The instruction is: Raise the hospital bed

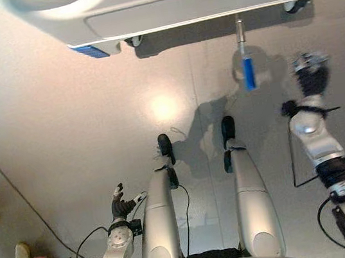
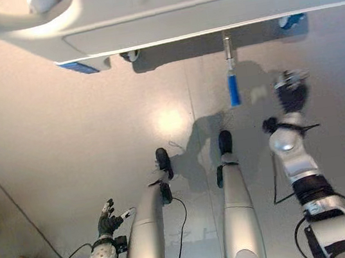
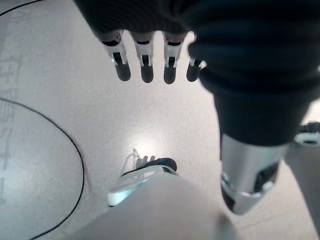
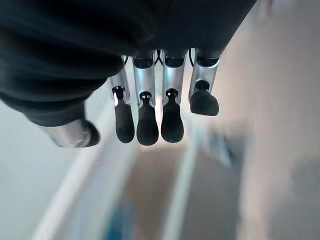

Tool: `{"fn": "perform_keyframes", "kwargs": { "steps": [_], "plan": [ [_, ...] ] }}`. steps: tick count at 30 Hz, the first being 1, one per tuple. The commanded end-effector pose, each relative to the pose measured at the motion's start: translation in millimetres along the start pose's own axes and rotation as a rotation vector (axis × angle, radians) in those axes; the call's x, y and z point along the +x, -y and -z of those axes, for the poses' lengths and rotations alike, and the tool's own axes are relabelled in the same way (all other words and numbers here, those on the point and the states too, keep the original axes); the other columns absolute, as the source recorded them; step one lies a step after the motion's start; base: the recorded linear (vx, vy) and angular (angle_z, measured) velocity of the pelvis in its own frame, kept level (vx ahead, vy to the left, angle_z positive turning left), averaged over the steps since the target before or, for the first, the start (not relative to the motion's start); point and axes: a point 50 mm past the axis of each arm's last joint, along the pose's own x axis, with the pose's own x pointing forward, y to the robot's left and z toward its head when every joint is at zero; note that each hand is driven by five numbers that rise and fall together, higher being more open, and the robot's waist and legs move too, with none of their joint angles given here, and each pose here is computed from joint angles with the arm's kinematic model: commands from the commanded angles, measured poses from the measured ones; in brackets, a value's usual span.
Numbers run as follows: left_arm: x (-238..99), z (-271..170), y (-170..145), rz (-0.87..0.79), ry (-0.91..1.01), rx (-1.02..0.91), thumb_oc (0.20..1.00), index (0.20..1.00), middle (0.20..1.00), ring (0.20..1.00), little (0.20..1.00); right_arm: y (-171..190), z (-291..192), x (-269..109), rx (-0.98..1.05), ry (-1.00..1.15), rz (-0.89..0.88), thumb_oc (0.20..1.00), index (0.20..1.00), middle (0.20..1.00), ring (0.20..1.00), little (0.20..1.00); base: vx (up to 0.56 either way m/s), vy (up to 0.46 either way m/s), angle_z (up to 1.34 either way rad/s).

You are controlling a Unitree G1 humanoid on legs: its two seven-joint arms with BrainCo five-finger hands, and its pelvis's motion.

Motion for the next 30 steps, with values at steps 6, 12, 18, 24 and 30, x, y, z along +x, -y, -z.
{"fn": "perform_keyframes", "kwargs": {
  "steps": [6,12,18,24,30],
  "plan": [
    [-16,16,11,0.014,-0.017,-0.001,1.000,1.000,1.000,1.000,1.000,24,-8,38,-0.295,0.113,0.041,0.200,0.200,0.200,0.200,0.200,-0.01,-0.027,-0.06],
    [-16,12,17,0.025,-0.005,-0.011,1.000,1.000,1.000,1.000,1.000,17,-2,45,-0.359,0.079,0.001,0.200,0.200,0.200,0.200,0.200,-0.01,-0.017,-0.01],
    [-15,12,22,0.036,-0.016,-0.012,1.000,1.000,1.000,1.000,1.000,-2,-1,31,-0.247,0.051,-0.076,1.000,1.000,1.000,1.000,1.000,-0.01,-0.011,0.05],
    [-8,10,22,0.041,-0.036,-0.011,1.000,1.000,1.000,1.000,1.000,-15,57,-20,-0.169,-0.238,-0.188,1.000,1.000,1.000,1.000,1.000,0.00,0.005,0.01],
    [2,5,16,0.042,-0.041,0.013,1.000,1.000,1.000,1.000,1.000,-12,113,-87,-0.190,-0.547,-0.304,1.000,1.000,1.000,1.000,1.000,0.03,0.020,0.12]
  ]
}}
